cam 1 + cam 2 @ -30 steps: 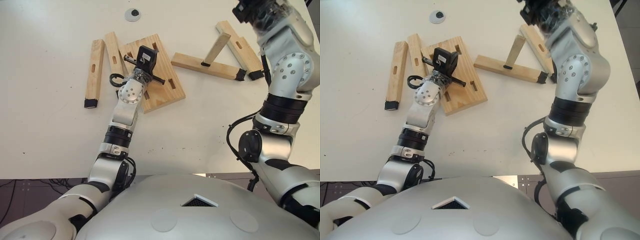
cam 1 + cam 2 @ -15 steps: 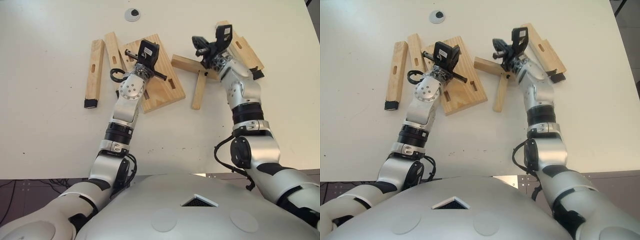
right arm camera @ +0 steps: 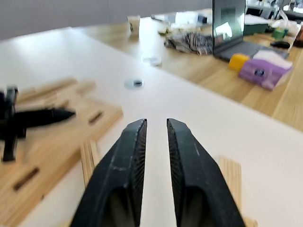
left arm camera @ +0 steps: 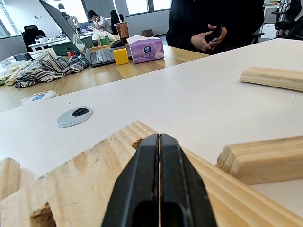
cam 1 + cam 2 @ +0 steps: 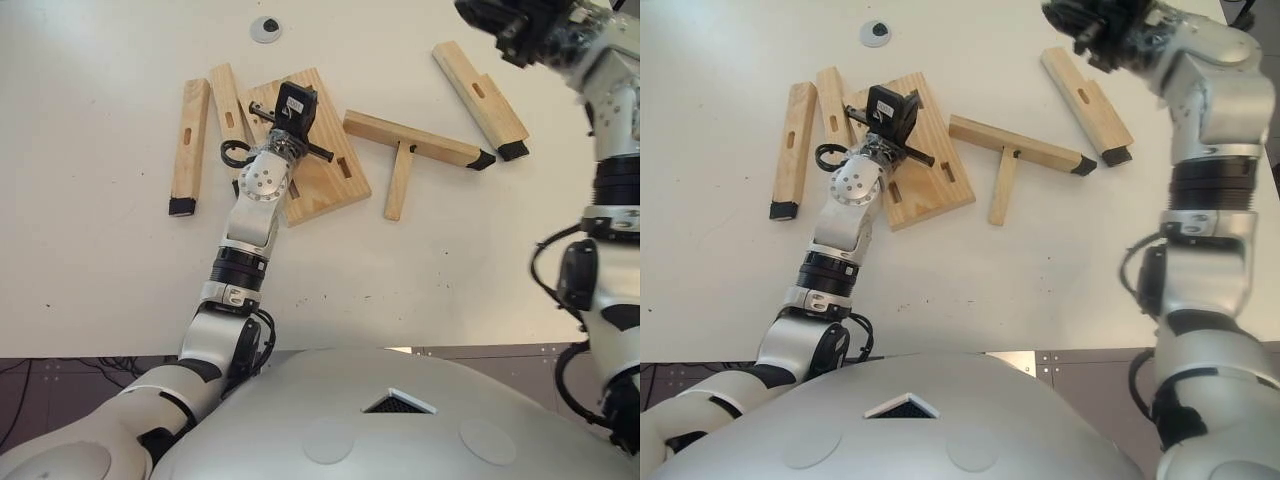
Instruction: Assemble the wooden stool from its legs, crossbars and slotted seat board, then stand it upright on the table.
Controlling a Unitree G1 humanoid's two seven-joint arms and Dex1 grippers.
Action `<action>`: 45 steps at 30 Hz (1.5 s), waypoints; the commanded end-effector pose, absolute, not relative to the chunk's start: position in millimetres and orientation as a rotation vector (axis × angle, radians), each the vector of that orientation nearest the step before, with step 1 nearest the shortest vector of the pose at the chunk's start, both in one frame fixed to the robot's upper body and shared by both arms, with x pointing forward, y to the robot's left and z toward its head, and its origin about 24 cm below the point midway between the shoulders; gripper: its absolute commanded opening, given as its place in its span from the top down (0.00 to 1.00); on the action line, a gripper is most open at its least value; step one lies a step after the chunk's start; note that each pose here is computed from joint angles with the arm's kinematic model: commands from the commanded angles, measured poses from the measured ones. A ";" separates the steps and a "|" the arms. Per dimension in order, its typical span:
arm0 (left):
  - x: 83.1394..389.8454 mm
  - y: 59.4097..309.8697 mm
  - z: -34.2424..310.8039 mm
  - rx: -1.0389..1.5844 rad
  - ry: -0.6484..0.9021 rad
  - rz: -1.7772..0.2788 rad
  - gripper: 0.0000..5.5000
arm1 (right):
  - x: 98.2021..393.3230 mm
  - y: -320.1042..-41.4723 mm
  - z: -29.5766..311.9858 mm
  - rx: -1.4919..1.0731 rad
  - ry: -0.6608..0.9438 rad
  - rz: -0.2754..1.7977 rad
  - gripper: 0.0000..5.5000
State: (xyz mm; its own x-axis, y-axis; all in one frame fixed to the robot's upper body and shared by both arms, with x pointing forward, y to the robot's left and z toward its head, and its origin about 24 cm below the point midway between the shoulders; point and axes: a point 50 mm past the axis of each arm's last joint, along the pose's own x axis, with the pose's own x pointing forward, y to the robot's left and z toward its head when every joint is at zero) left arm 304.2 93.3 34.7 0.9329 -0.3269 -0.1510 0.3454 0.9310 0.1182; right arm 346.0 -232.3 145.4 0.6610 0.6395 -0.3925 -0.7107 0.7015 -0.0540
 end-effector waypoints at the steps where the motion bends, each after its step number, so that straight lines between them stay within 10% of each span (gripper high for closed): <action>1: 300.6 91.5 31.1 0.140 0.137 -0.327 1.00 | 336.1 -240.7 130.8 -0.276 0.573 0.894 0.72; 8: 299.8 94.3 31.1 0.156 0.139 -0.342 1.00 | 322.6 -238.0 106.4 -0.299 0.749 0.997 0.46; 17: 300.5 91.9 31.6 0.154 0.137 -0.347 1.00 | 319.6 -238.7 81.2 -0.339 0.839 0.975 0.46; 28: 303.7 95.3 33.9 0.156 0.133 -0.338 1.00 | 316.9 -237.1 66.2 -0.325 0.822 0.995 0.80; 35: 312.5 110.4 43.1 0.141 0.108 -0.285 1.00 | 316.8 -248.6 80.8 -0.238 0.782 1.053 0.81; 45: 334.3 157.6 122.6 -0.318 -0.130 -0.422 0.89 | 316.7 -229.2 131.1 0.589 0.627 1.303 0.81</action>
